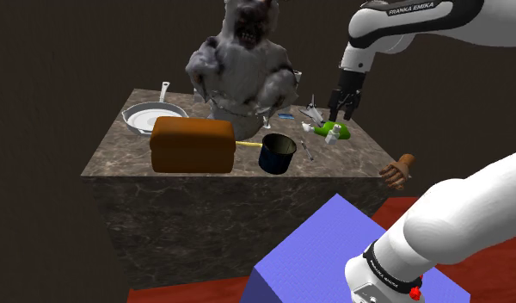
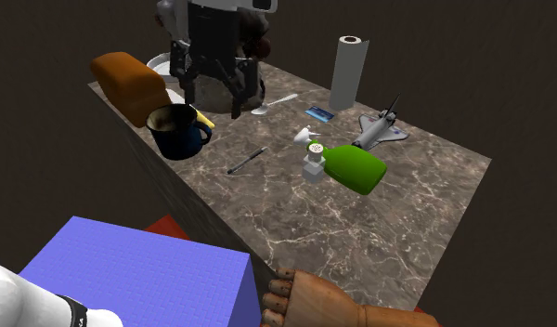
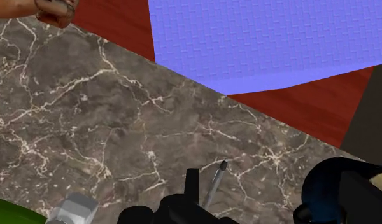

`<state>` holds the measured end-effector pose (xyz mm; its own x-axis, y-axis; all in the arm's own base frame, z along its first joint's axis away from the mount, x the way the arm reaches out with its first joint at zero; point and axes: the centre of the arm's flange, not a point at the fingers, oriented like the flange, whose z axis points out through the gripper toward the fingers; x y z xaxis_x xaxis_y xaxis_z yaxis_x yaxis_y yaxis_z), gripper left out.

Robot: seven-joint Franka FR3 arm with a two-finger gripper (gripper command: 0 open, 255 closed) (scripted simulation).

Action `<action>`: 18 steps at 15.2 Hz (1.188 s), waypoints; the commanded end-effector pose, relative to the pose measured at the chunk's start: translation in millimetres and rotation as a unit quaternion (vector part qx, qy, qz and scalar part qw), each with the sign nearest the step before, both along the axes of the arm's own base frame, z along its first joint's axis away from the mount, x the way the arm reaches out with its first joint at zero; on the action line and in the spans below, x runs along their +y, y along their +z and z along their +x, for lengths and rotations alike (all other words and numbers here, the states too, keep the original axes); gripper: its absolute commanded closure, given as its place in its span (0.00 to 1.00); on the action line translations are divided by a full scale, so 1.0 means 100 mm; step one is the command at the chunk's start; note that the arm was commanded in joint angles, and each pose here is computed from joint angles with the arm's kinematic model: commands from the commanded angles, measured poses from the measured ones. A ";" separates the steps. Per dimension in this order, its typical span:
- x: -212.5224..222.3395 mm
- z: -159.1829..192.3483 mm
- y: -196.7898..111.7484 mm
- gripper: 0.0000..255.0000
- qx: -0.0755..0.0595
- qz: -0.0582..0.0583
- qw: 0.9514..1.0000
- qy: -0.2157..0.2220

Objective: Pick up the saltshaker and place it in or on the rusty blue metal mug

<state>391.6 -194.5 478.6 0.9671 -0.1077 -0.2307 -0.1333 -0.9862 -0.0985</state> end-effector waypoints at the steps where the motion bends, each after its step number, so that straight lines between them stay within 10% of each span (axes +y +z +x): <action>1: -0.24 0.09 -0.11 0.00 0.006 0.000 1.000 0.002; 18: -1.99 0.93 -1.06 0.00 0.055 0.001 0.998 0.012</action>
